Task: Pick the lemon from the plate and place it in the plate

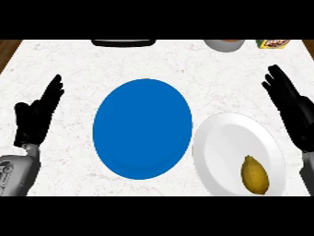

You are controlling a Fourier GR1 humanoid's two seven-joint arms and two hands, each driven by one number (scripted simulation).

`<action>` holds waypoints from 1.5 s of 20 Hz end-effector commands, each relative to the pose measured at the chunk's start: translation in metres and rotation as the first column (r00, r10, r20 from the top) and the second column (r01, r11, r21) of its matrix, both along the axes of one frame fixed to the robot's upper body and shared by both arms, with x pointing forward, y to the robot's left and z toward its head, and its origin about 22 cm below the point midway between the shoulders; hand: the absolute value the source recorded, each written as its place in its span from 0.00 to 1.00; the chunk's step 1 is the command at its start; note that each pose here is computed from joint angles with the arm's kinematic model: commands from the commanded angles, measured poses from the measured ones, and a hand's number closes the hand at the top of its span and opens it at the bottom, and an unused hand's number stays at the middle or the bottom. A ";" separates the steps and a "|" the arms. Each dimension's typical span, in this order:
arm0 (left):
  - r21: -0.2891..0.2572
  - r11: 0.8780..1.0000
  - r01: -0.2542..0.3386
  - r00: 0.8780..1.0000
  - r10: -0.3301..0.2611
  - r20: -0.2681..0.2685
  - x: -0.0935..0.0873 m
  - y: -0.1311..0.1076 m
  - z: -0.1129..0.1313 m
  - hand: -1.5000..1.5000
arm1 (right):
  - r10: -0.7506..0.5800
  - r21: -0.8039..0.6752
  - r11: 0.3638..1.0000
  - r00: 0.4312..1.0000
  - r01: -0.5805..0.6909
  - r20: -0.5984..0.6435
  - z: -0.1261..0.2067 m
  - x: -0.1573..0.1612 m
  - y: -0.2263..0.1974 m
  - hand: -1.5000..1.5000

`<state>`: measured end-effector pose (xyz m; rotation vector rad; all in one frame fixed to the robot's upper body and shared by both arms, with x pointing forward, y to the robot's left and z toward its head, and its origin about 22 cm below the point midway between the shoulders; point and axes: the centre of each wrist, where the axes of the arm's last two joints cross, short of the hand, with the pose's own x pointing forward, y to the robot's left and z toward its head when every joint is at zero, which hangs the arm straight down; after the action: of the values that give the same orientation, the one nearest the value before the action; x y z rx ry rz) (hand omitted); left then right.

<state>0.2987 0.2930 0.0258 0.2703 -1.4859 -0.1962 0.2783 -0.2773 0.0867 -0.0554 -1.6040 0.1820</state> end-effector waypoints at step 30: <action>-0.031 0.991 0.131 0.964 -0.120 0.238 -0.001 -0.001 0.083 0.50 | -0.066 -0.660 0.736 0.987 0.149 0.149 -0.022 -0.089 0.058 0.00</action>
<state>0.2967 0.2882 0.0999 0.1567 -1.7457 -0.2285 0.1864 -0.1962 0.0474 -0.5863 -1.7543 0.5500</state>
